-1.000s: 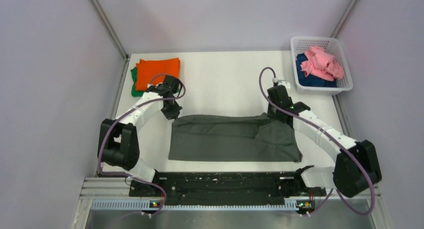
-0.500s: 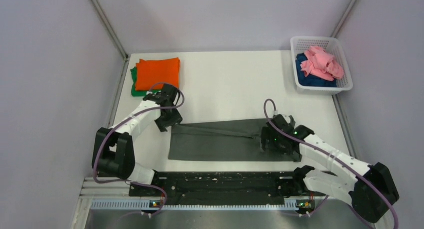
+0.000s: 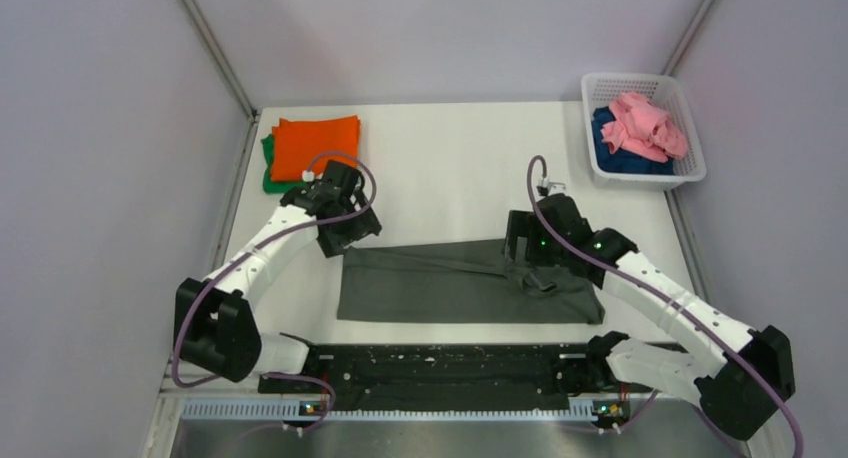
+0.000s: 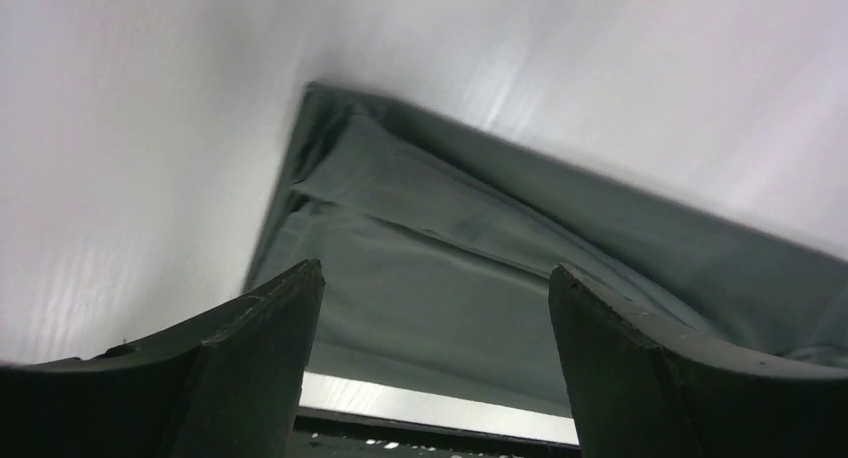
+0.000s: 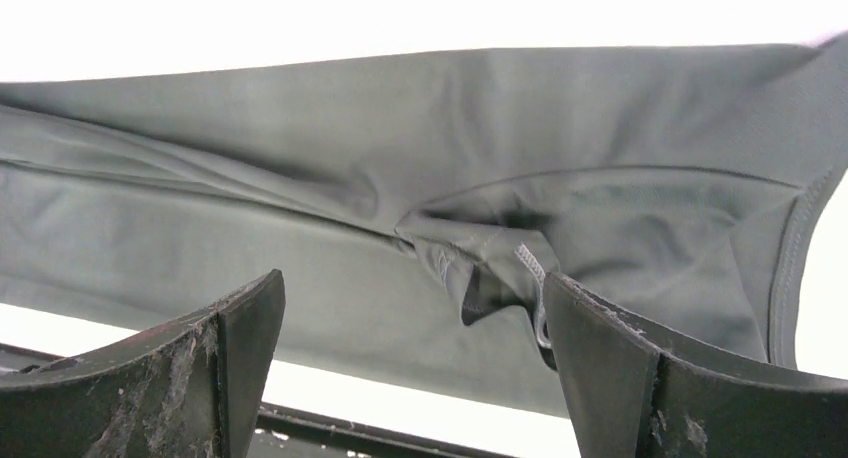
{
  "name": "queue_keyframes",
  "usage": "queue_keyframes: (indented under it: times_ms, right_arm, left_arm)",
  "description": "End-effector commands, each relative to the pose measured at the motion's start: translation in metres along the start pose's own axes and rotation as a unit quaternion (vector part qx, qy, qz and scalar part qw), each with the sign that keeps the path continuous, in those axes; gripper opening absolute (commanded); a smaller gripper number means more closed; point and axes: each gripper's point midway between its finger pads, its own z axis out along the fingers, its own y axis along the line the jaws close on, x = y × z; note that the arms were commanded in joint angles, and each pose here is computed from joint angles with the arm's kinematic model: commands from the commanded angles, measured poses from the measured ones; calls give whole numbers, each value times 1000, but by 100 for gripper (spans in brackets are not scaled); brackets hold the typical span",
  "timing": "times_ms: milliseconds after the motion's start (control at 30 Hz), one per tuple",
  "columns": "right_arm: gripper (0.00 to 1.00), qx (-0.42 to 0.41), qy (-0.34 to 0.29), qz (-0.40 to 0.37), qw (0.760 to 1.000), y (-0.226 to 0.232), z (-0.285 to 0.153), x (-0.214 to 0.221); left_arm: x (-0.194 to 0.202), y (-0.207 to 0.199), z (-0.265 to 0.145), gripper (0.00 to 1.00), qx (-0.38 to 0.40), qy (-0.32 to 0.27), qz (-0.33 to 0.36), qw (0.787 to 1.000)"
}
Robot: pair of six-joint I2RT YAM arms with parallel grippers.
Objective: Fold and stack the t-shirts
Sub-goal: Fold the other side of the tshirt into a rectangle
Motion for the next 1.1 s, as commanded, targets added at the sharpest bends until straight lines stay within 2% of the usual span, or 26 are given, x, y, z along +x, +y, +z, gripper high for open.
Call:
queue_keyframes:
  times_ms: [0, 167, 300, 467, 600, 667, 833, 1067]
  right_arm:
    - [99, -15, 0, -5, 1000, 6, 27, -13]
    - [99, -12, 62, -5, 998, -6, 50, 24]
    - [99, -23, 107, 9, 994, -11, 49, 58]
    - [99, -26, 143, 35, 989, -24, 34, 95]
    - [99, -29, 159, 50, 986, -29, 24, 114]
    - [99, -52, 163, 62, 983, -21, 21, 115]
    - [99, -48, 173, 75, 981, -23, 19, 123]
    - [99, -55, 150, 71, 985, -19, -3, 104]
  left_arm:
    - [-13, -68, -3, 88, 112, -10, 36, 993]
    - [-16, -100, 18, 88, 112, -3, 74, 991]
    - [0, -103, 43, 88, 90, 25, 90, 992]
    - [31, -74, 57, 84, 42, 70, 87, 993]
    - [41, -43, 44, 84, 0, 61, 79, 995]
    - [47, -31, 37, 84, -5, 61, 73, 995]
    - [68, 1, 32, 84, -36, 79, 53, 995]
    - [83, 35, 26, 85, -71, 78, 39, 994]
